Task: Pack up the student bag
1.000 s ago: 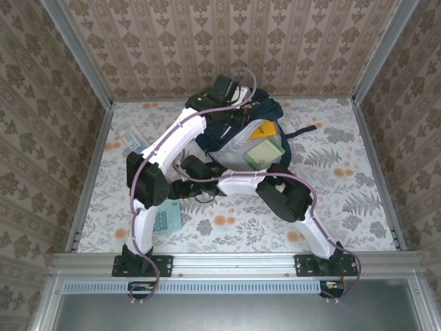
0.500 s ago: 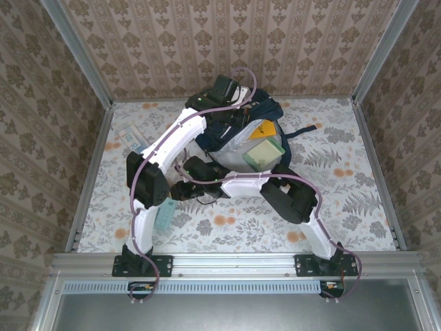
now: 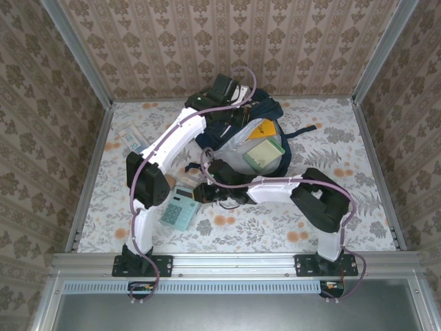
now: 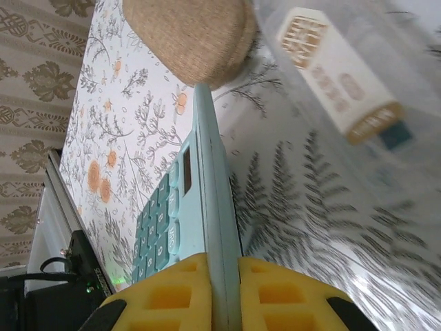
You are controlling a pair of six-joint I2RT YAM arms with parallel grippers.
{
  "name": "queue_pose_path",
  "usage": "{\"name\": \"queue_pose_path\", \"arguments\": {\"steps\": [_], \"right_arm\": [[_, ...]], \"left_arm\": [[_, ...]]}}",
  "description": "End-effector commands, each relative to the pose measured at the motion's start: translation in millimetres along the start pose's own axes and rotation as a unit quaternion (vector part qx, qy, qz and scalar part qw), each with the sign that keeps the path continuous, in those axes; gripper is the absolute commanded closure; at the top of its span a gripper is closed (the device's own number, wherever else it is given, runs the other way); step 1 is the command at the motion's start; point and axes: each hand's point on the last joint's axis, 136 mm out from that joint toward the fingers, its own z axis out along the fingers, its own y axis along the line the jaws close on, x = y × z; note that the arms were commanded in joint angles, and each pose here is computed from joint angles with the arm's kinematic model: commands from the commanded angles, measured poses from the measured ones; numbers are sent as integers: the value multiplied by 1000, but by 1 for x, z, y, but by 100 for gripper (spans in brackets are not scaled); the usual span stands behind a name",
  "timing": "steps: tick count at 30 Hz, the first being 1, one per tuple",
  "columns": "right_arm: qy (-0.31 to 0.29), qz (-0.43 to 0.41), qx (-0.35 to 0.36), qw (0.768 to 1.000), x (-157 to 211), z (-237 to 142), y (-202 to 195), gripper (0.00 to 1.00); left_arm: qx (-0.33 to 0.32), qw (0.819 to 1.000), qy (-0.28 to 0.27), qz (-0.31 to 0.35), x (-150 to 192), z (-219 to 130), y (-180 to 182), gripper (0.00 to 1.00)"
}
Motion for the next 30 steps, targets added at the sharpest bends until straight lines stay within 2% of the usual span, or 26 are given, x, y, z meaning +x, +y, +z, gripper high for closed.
{"name": "queue_pose_path", "arguments": {"steps": [1, 12, 21, 25, 30], "right_arm": [[-50, 6, -9, 999, -20, -29, 6, 86], [-151, 53, 33, 987, -41, -132, -39, 85], [-240, 98, 98, 961, -53, -214, -103, 84], [-260, 105, 118, 953, -67, -225, -119, 83], [-298, 116, 128, 939, -103, -225, -136, 82]], "left_arm": [[16, 999, -49, 8, -30, -34, -15, 100], [9, 998, -56, 11, -36, -38, -11, 100], [15, 998, -65, 2, -42, -44, -10, 100], [20, 998, -62, -2, -41, -42, -12, 100], [25, 998, -60, -1, -39, -40, -17, 100]]}}
